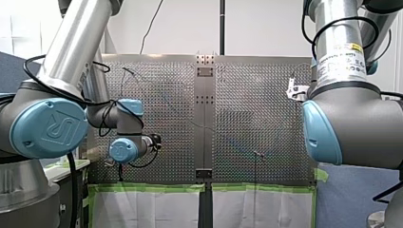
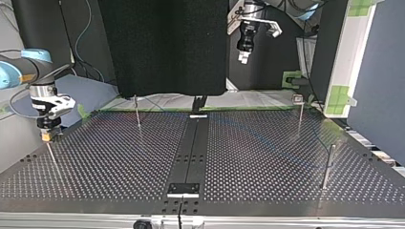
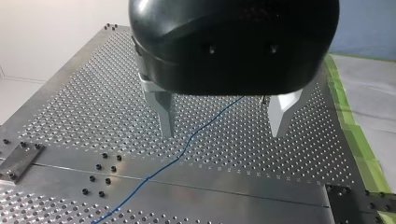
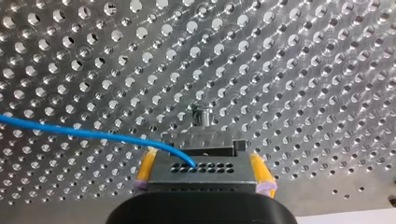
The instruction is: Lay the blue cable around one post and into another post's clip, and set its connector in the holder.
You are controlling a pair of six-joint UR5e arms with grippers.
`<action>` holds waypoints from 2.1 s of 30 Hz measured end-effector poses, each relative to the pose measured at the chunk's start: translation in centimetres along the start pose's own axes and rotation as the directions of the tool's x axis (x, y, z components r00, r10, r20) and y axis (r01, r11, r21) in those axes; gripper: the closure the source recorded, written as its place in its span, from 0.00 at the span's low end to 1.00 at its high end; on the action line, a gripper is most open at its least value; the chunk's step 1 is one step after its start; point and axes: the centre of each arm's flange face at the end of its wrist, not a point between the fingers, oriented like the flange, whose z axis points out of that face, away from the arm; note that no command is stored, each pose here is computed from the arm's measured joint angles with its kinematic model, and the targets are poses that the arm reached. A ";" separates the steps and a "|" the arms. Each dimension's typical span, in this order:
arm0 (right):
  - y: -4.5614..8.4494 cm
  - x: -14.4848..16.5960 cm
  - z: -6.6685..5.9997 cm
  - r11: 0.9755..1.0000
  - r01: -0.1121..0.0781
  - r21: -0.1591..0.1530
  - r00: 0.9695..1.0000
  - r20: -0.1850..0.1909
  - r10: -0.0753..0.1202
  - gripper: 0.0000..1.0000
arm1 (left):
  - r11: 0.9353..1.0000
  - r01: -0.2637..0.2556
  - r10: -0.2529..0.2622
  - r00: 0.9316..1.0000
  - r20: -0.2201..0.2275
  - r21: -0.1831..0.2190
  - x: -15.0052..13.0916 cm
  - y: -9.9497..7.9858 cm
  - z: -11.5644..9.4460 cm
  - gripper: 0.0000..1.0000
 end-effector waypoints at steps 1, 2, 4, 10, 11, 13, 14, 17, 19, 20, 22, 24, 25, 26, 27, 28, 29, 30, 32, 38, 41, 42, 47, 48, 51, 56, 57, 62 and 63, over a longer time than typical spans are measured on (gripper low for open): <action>0.0 0.0 0.0 1.000 0.000 0.001 1.000 0.000 0.000 1.00 | 1.000 0.000 0.000 1.000 0.000 0.000 0.0 0.0 0.0 0.00; -0.1 0.0 0.0 1.000 0.001 0.002 1.000 -0.001 -0.001 1.00 | 1.000 0.000 0.000 1.000 0.001 0.000 0.0 0.0 0.0 0.00; -0.1 0.0 0.0 1.000 0.003 0.006 1.000 0.000 -0.003 1.00 | 1.000 0.000 0.000 1.000 0.001 0.000 0.0 0.0 0.0 0.00; -0.7 -0.3 -0.2 0.999 0.032 0.039 0.999 0.017 -0.033 1.00 | 1.000 0.001 -0.001 1.000 0.002 -0.003 0.0 0.1 0.1 0.00; -0.8 -0.5 -0.3 0.998 0.036 0.046 0.999 0.026 -0.038 1.00 | 1.000 0.001 0.000 1.000 0.002 -0.004 0.0 0.1 0.1 0.00; -1.1 -1.1 -0.7 0.998 0.046 0.053 0.998 0.050 -0.048 1.00 | 1.000 0.001 -0.001 1.000 0.002 -0.005 0.0 0.1 0.1 0.00; -1.2 -1.5 -0.9 0.997 0.050 0.054 0.997 0.061 -0.053 1.00 | 1.000 0.001 -0.001 1.000 0.003 -0.005 0.0 0.2 0.1 0.00; -1.8 -2.6 -1.5 0.996 0.067 0.056 0.994 0.085 -0.072 1.00 | 1.000 0.001 -0.001 1.000 0.004 -0.006 -0.1 0.2 0.2 0.00; -2.1 -3.4 -1.9 0.995 0.078 0.054 0.992 0.092 -0.083 1.00 | 1.000 0.001 -0.001 1.000 0.004 -0.007 -0.1 0.2 0.2 0.00; -2.3 -3.7 -2.0 0.995 0.081 0.053 0.992 0.095 -0.085 1.00 | 1.000 0.000 0.000 1.000 0.003 -0.007 -0.1 0.2 0.2 0.00; -2.6 -4.3 -2.4 0.995 0.083 0.052 0.991 0.099 -0.088 1.00 | 1.000 -0.001 0.001 1.000 0.002 -0.007 0.0 0.2 0.1 0.00; -2.9 -5.0 -2.8 0.995 0.081 0.053 0.991 0.107 -0.086 1.00 | 1.000 -0.002 0.002 1.000 0.001 -0.008 0.0 0.2 0.1 0.00; -3.0 -5.2 -2.9 0.995 0.079 0.054 0.991 0.107 -0.085 1.00 | 1.000 -0.002 0.002 1.000 0.001 -0.008 0.0 0.2 0.1 0.00; -3.1 -5.3 -2.9 0.995 0.078 0.054 0.991 0.107 -0.083 1.00 | 1.000 -0.003 0.003 1.000 0.001 -0.008 0.0 0.2 0.1 0.00; -3.1 -5.4 -3.0 0.996 0.075 0.055 0.991 0.105 -0.080 1.00 | 1.000 -0.003 0.003 1.000 0.001 -0.008 0.0 0.2 0.1 0.00; -3.1 -5.4 -3.0 0.996 0.073 0.056 0.992 0.102 -0.078 1.00 | 1.000 -0.003 0.003 1.000 0.001 -0.008 0.0 0.2 0.1 0.00; -3.1 -5.4 -3.0 0.996 0.071 0.056 0.992 0.097 -0.076 1.00 | 1.000 -0.003 0.003 1.000 0.001 -0.008 0.0 0.2 0.2 0.00; -3.0 -5.3 -2.9 0.996 0.068 0.057 0.993 0.090 -0.073 1.00 | 1.000 -0.003 0.003 1.000 0.001 -0.008 0.0 0.2 0.2 0.00; -2.9 -5.1 -2.8 0.996 0.066 0.059 0.994 0.080 -0.070 1.00 | 1.000 -0.003 0.003 1.000 0.000 -0.008 0.0 0.2 0.2 0.00; -2.6 -4.2 -2.3 0.996 0.068 0.057 0.996 0.060 -0.071 1.00 | 1.000 -0.003 0.003 1.000 0.000 -0.008 0.0 0.2 0.1 0.00; -2.5 -3.7 -2.1 0.996 0.072 0.057 0.996 0.053 -0.075 1.00 | 1.000 -0.003 0.003 1.000 0.000 -0.008 0.0 0.2 0.1 0.00; -2.5 -3.6 -2.1 0.996 0.072 0.056 0.996 0.052 -0.075 1.00 | 1.000 -0.003 0.003 1.000 0.000 -0.008 0.0 0.2 0.1 0.00; -2.4 -3.0 -2.0 0.996 0.072 0.054 0.996 0.045 -0.074 1.00 | 1.000 -0.003 0.003 1.000 0.000 -0.008 0.0 0.2 0.1 0.00; -2.3 -2.9 -2.0 0.996 0.072 0.053 0.996 0.044 -0.074 1.00 | 1.000 -0.003 0.003 1.000 0.001 -0.008 0.0 0.2 0.2 0.00; -2.2 -2.6 -1.9 0.996 0.072 0.049 0.996 0.040 -0.074 1.00 | 1.000 -0.003 0.003 1.000 0.001 -0.009 0.0 0.3 0.2 0.00; -1.8 -1.8 -1.6 0.996 0.073 0.043 0.997 0.030 -0.075 1.00 | 1.000 -0.003 0.003 1.000 0.001 -0.009 0.0 0.3 0.2 0.00; -1.7 -1.7 -1.6 0.996 0.073 0.042 0.997 0.028 -0.074 1.00 | 1.000 -0.003 0.003 1.000 0.001 -0.009 0.0 0.3 0.2 0.00; -1.2 -1.3 -1.4 0.997 0.067 0.034 0.998 0.019 -0.068 1.00 | 1.000 -0.003 0.003 1.000 0.001 -0.009 0.0 0.3 0.2 0.00; -1.1 -1.2 -1.4 0.997 0.065 0.032 0.998 0.015 -0.066 1.00 | 1.000 -0.003 0.003 1.000 0.001 -0.010 0.0 0.3 0.2 0.00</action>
